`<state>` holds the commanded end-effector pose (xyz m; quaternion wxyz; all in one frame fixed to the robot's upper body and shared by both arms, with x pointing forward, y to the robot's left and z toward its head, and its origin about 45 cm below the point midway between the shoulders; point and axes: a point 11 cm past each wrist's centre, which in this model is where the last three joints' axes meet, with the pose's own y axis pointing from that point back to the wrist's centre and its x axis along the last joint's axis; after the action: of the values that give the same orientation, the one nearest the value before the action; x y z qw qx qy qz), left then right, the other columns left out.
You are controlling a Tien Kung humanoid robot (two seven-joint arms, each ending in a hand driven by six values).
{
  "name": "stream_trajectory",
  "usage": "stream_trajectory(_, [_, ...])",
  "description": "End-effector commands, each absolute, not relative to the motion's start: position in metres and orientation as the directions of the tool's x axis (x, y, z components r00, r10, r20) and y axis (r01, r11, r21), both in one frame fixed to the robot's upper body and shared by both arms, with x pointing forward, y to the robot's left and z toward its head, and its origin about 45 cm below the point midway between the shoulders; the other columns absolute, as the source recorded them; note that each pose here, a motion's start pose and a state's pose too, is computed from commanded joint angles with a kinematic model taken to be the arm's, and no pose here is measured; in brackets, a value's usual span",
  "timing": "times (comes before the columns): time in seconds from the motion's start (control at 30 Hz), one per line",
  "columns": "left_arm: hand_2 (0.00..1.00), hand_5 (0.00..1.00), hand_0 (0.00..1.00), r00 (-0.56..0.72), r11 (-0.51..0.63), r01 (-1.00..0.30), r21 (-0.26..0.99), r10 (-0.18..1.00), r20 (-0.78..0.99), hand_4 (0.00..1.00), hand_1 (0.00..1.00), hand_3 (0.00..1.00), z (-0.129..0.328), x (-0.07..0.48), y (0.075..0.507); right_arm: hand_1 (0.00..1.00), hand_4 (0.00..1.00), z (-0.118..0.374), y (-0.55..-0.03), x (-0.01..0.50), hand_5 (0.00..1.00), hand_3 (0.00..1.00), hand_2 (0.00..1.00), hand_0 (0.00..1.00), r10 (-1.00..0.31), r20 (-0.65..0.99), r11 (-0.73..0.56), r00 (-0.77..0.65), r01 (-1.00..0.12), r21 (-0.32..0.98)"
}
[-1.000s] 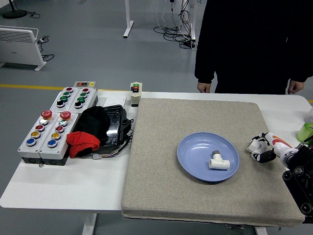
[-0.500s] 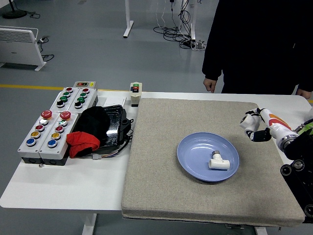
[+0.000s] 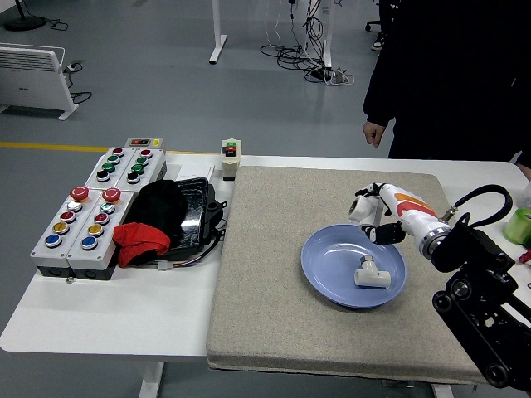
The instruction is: Pick pipe place plate twice
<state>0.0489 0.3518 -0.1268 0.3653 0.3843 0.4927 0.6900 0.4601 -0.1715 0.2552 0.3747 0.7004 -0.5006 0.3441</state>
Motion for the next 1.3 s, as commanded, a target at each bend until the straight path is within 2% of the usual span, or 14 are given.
stream_trajectory(0.13, [0.702, 0.998, 0.697, -0.437, -0.25, -0.12, 0.961, 0.882, 0.175, 0.291, 0.679, 0.631, -0.127, 0.047, 0.353, 0.699, 0.555, 0.241, -0.157, 0.46, 0.194, 0.815, 0.692, 0.743, -0.399, 0.864, -0.228, 0.308, -0.946, 0.232])
stream_trajectory(0.17, [0.701, 0.998, 0.698, -0.439, -0.253, -0.116, 0.961, 0.88, 0.179, 0.29, 0.678, 0.629, -0.127, 0.046, 0.353, 0.797, 0.578, 0.237, -0.151, 0.459, 0.213, 0.885, 0.863, 0.866, -0.379, 0.866, -0.239, 0.326, -0.939, 0.249])
stream_trajectory(0.33, [0.701, 0.998, 0.698, -0.446, -0.258, -0.11, 0.96, 0.876, 0.184, 0.29, 0.678, 0.629, -0.127, 0.044, 0.353, 0.797, 0.578, 0.226, -0.13, 0.453, 0.213, 0.885, 0.863, 0.866, -0.289, 0.864, -0.268, 0.412, -0.901, 0.34])
stream_trajectory(0.37, [0.701, 0.998, 0.698, -0.447, -0.258, -0.11, 0.96, 0.875, 0.184, 0.288, 0.678, 0.629, -0.127, 0.044, 0.353, 0.936, 0.663, 0.224, -0.127, 0.452, 0.231, 0.998, 0.998, 0.998, -0.268, 0.865, -0.276, 0.425, -0.894, 0.353])
stream_trajectory(0.53, [0.701, 0.998, 0.698, -0.438, -0.257, -0.111, 0.96, 0.88, 0.185, 0.288, 0.678, 0.629, -0.127, 0.044, 0.354, 0.936, 0.663, 0.222, -0.122, 0.448, 0.231, 0.998, 0.998, 0.998, -0.183, 0.886, -0.269, 0.426, -0.889, 0.372])
stream_trajectory(0.57, [0.7, 0.998, 0.698, -0.438, -0.257, -0.111, 0.96, 0.88, 0.185, 0.289, 0.678, 0.628, -0.127, 0.044, 0.355, 0.948, 0.655, 0.222, -0.122, 0.448, 0.203, 0.998, 0.998, 0.998, -0.173, 0.888, -0.266, 0.426, -0.888, 0.375])
stream_trajectory(0.73, [0.7, 0.998, 0.698, -0.437, -0.256, -0.112, 0.96, 0.88, 0.184, 0.289, 0.678, 0.628, -0.127, 0.044, 0.355, 0.948, 0.655, 0.226, -0.123, 0.446, 0.203, 0.998, 0.998, 0.998, -0.162, 0.894, -0.269, 0.419, -0.89, 0.369])
stream_trajectory(1.1, [0.699, 0.998, 0.697, -0.443, -0.253, -0.113, 0.961, 0.879, 0.179, 0.289, 0.678, 0.626, -0.127, 0.044, 0.354, 0.95, 0.639, 0.266, -0.128, 0.445, 0.208, 0.998, 0.998, 0.998, -0.174, 0.919, -0.265, 0.353, -0.916, 0.301])
stream_trajectory(1.27, [0.698, 0.998, 0.697, -0.444, -0.247, -0.107, 0.963, 0.879, 0.176, 0.289, 0.677, 0.626, -0.128, 0.039, 0.352, 0.94, 0.634, 0.286, -0.132, 0.444, 0.216, 0.998, 0.998, 0.998, -0.224, 0.931, -0.247, 0.288, -0.941, 0.231])
stream_trajectory(1.3, [0.698, 0.998, 0.697, -0.442, -0.248, -0.105, 0.963, 0.879, 0.178, 0.289, 0.677, 0.626, -0.128, 0.039, 0.352, 0.94, 0.634, 0.29, -0.136, 0.445, 0.216, 0.998, 0.998, 0.998, -0.267, 0.927, -0.238, 0.263, -0.95, 0.201])
